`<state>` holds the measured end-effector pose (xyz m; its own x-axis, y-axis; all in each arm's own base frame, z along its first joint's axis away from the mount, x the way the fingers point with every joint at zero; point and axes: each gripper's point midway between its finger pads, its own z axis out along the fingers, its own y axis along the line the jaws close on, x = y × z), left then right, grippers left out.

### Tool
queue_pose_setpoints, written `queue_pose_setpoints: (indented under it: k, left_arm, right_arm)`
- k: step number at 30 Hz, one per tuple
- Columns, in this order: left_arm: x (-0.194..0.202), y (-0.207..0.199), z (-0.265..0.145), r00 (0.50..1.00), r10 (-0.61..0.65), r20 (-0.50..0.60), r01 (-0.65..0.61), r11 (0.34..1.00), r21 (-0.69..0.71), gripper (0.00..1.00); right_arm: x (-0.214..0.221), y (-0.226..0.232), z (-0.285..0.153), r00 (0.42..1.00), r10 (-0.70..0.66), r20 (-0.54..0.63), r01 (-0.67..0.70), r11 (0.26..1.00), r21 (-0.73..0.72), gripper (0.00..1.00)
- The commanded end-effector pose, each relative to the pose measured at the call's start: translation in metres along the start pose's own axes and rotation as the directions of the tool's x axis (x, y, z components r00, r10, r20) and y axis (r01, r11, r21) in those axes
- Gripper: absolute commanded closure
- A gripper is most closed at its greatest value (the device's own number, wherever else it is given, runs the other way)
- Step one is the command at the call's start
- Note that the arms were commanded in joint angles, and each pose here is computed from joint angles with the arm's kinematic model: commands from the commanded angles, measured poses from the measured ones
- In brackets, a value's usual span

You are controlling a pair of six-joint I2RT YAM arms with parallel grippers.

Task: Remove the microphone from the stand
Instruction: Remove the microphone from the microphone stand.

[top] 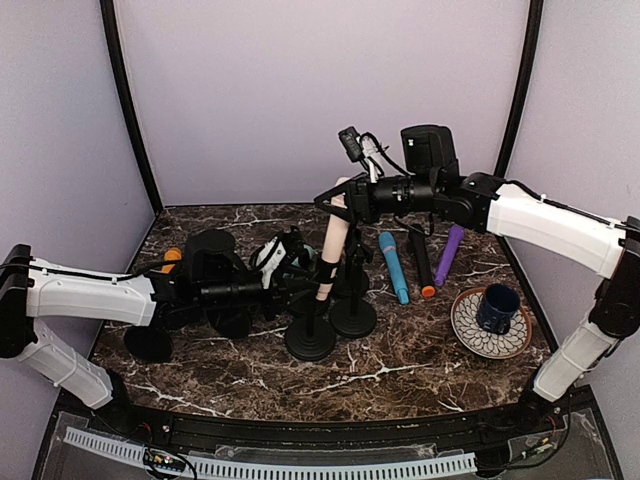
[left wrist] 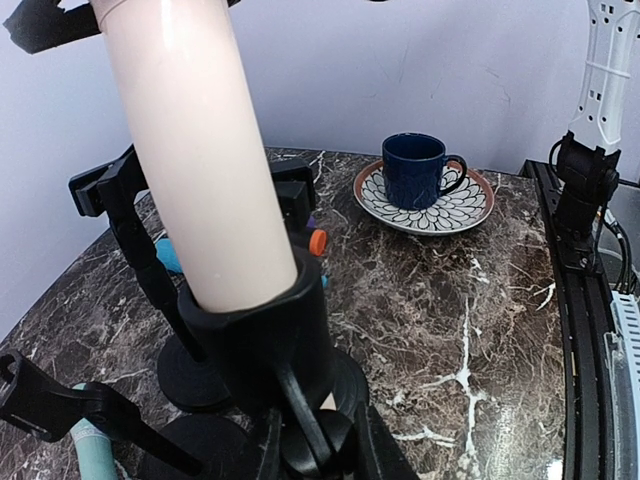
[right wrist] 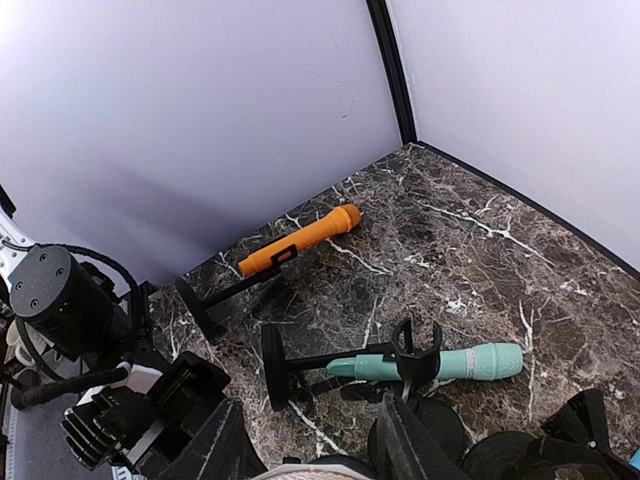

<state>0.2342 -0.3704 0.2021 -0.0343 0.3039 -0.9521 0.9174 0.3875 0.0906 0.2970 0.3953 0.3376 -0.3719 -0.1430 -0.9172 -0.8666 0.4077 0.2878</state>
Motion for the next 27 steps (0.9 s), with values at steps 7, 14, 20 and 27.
queue_pose_setpoints:
  k: [7,14,20,27]
  left_arm:
    - [0.103,-0.018,-0.008,0.942,0.015,-0.337,0.004,0.999,0.054,1.0]
    - [0.105,-0.021,-0.007,0.939,0.025,-0.344,-0.003,0.998,0.064,1.0]
    - [0.105,-0.022,-0.007,0.938,0.031,-0.347,-0.009,0.998,0.066,1.0]
    - [0.105,-0.023,-0.007,0.937,0.033,-0.347,-0.01,0.998,0.067,1.0]
  right_arm:
    - [-0.127,0.01,-0.075,0.91,-0.146,0.389,0.123,0.989,0.083,0.89]
    - [-0.128,0.008,-0.078,0.903,-0.147,0.403,0.122,0.989,0.088,0.89]
    - [-0.132,0.006,-0.084,0.894,-0.149,0.422,0.118,0.988,0.101,0.89]
    - [-0.134,0.003,-0.088,0.89,-0.144,0.433,0.11,0.989,0.103,0.89]
